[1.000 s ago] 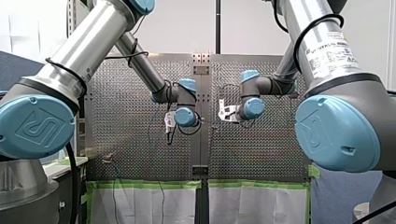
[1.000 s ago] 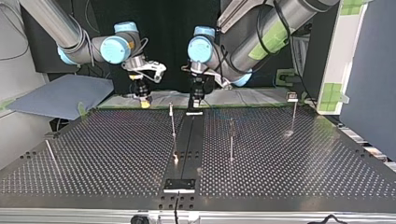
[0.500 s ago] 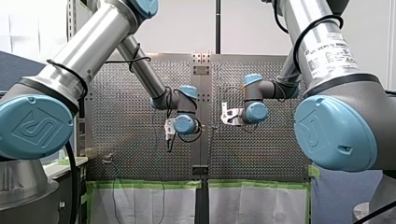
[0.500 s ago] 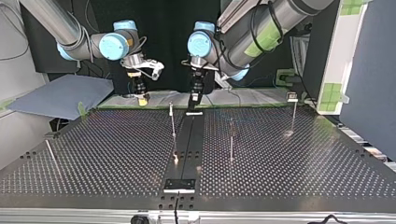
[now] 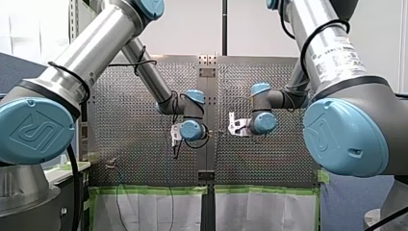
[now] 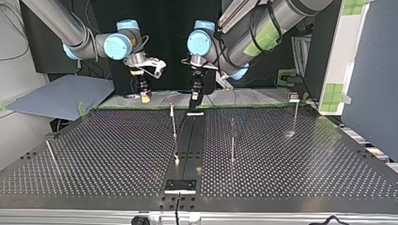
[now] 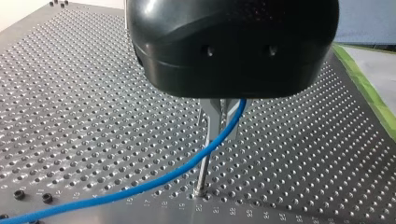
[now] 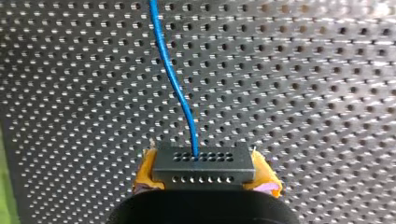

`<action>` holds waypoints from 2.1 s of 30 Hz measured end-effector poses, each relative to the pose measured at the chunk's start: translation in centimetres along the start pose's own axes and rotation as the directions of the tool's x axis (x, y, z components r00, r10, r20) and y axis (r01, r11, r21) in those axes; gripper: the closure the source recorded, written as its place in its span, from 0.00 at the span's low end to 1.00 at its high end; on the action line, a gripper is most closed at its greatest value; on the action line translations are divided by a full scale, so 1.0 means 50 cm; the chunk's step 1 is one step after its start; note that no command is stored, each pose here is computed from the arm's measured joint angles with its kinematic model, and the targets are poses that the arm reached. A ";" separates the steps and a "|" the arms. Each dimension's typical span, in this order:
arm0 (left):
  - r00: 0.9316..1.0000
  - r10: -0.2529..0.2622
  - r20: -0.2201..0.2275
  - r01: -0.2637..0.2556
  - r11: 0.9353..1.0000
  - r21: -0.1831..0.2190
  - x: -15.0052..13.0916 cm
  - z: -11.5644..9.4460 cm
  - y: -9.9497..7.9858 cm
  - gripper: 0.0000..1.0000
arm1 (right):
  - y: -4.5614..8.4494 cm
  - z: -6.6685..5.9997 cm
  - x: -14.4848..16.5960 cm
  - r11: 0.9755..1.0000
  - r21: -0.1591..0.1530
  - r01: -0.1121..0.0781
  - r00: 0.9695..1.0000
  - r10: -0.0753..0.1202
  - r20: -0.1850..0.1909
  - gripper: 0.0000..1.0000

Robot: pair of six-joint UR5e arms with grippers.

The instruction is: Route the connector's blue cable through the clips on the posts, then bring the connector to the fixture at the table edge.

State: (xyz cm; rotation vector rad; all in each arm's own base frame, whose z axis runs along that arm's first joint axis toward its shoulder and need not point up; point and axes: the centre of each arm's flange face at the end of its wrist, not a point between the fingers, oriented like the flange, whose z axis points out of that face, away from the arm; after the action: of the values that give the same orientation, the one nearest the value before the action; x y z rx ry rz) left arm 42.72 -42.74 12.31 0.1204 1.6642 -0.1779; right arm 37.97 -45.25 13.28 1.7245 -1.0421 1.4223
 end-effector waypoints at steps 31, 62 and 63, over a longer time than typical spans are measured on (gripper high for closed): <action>0.999 -0.037 0.021 0.037 0.999 0.004 0.039 0.027 -0.010 1.00 | 0.073 0.040 -0.051 1.000 -0.004 -0.018 1.000 0.018 -0.017 1.00; 0.999 0.039 0.035 -0.038 0.999 -0.016 0.023 0.036 -0.019 0.71 | 0.085 0.046 -0.048 0.999 0.024 -0.026 0.999 0.027 -0.023 1.00; 0.999 0.038 0.036 -0.038 0.999 -0.014 0.022 0.037 -0.020 0.71 | 0.085 0.046 -0.048 0.999 0.024 -0.026 0.999 0.027 -0.023 1.00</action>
State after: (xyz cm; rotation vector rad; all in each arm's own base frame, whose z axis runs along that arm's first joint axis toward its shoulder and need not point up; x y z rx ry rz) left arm 44.24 -44.10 11.10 0.1380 1.6255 -0.1394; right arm 35.02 -48.84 10.51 1.7131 -1.0433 1.4735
